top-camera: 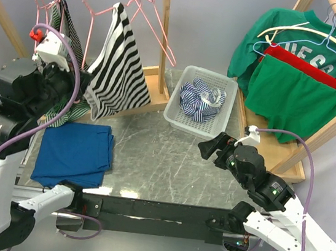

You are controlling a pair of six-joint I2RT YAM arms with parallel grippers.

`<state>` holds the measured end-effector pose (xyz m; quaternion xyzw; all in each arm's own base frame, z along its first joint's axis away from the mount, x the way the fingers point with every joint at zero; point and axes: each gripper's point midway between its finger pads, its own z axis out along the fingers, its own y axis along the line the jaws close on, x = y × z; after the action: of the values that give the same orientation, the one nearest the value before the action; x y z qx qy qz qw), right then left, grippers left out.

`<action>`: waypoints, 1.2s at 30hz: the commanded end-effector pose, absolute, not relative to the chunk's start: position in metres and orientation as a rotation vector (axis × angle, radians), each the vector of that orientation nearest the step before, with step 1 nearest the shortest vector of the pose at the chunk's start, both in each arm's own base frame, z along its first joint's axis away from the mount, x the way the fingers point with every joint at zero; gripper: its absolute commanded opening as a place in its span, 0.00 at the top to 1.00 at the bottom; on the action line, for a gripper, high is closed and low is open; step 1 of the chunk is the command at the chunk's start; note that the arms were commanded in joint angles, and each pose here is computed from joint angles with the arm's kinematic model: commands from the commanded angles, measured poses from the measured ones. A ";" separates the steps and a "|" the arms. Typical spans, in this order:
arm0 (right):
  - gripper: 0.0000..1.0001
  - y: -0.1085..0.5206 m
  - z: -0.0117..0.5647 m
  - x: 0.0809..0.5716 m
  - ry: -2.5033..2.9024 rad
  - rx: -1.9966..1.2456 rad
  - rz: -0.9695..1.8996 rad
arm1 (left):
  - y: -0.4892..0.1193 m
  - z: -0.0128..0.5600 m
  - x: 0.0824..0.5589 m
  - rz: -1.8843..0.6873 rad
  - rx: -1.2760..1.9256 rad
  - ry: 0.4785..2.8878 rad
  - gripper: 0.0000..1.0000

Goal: Remove the tank top from the hanger
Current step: Pick up the hanger from the clothesline.

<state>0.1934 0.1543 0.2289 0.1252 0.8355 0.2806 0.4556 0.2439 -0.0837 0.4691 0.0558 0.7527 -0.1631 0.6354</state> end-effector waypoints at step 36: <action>0.05 0.169 0.323 0.199 1.883 0.191 0.817 | -0.189 0.349 0.132 -1.042 0.769 1.968 0.99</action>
<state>0.1899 0.1437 0.2947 0.1099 0.8005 0.3043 0.5046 0.1287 -0.1835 0.3557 0.3078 0.7668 -0.4112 0.3850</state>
